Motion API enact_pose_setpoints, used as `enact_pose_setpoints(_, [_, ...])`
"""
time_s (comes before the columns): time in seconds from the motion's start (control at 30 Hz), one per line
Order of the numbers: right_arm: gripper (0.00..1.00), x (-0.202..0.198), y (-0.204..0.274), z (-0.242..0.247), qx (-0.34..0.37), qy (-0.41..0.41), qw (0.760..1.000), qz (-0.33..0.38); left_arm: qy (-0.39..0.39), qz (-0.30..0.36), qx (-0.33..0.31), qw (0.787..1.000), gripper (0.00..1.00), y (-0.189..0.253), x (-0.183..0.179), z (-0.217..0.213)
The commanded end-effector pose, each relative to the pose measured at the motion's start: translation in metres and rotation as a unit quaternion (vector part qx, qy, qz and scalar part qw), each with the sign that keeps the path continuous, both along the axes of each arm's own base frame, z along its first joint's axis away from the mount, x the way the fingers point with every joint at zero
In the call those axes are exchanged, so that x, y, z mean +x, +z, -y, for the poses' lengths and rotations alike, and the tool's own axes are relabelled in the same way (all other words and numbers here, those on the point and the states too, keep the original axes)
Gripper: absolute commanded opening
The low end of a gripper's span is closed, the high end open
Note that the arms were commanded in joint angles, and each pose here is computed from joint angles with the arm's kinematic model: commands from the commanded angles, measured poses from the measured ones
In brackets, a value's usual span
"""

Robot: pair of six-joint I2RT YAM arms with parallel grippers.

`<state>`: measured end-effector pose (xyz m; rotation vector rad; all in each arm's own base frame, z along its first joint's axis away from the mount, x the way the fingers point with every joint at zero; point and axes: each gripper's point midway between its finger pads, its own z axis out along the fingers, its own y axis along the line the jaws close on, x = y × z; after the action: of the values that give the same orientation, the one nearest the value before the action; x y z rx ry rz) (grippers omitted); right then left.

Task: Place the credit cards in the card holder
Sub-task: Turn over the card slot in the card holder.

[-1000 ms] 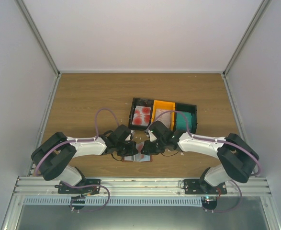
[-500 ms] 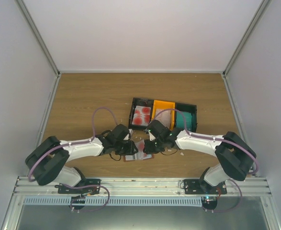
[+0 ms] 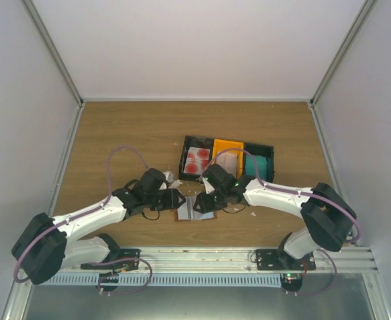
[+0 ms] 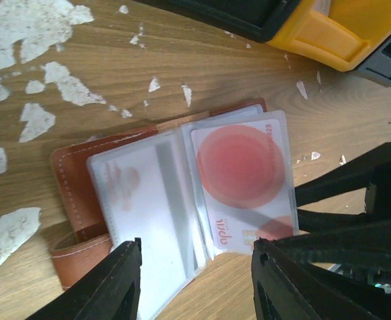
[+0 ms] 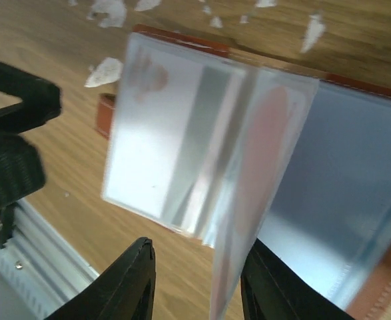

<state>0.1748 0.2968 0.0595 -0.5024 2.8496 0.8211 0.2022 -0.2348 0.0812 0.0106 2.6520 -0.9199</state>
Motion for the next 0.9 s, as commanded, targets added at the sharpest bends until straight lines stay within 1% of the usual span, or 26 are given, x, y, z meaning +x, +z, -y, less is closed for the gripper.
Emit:
enact_pose_setpoints(0.0, [0.37, -0.001, 0.024, -0.028, 0.066, 0.033, 0.997, 0.010, 0.011, 0.002, -0.035, 0.999, 0.48, 0.006, 0.003, -0.004])
enact_pose_setpoints(0.1, [0.38, -0.004, 0.033, -0.039, 0.095, 0.055, 0.994, 0.020, 0.021, 0.004, -0.040, 0.999, 0.49, 0.008, 0.005, -0.008])
enact_pose_setpoints(0.17, [0.42, -0.007, 0.033, -0.044, 0.103, 0.071, 0.992, 0.028, 0.034, 0.008, -0.041, 0.999, 0.49, 0.009, 0.008, -0.013])
enact_pose_setpoints(0.33, [0.44, -0.009, 0.023, -0.052, 0.117, 0.086, 0.989, 0.025, 0.062, 0.012, -0.049, 0.997, 0.52, 0.011, 0.010, -0.026])
enact_pose_setpoints(0.5, [0.45, -0.003, 0.008, -0.058, 0.113, 0.081, 0.990, 0.023, 0.063, 0.020, -0.056, 0.996, 0.54, 0.014, 0.011, -0.029])
enact_pose_setpoints(0.6, [0.44, 0.002, 0.001, -0.058, 0.096, 0.074, 0.992, 0.023, 0.057, 0.020, -0.061, 0.996, 0.55, 0.015, 0.010, -0.027])
enact_pose_setpoints(0.77, [0.44, 0.028, 0.031, -0.048, 0.076, 0.054, 0.992, 0.090, 0.043, 0.026, -0.073, 0.996, 0.57, 0.018, 0.011, -0.022])
enact_pose_setpoints(0.87, [0.44, 0.050, 0.051, -0.026, 0.040, 0.036, 0.989, 0.139, 0.040, 0.032, -0.075, 0.996, 0.59, 0.020, 0.013, -0.021])
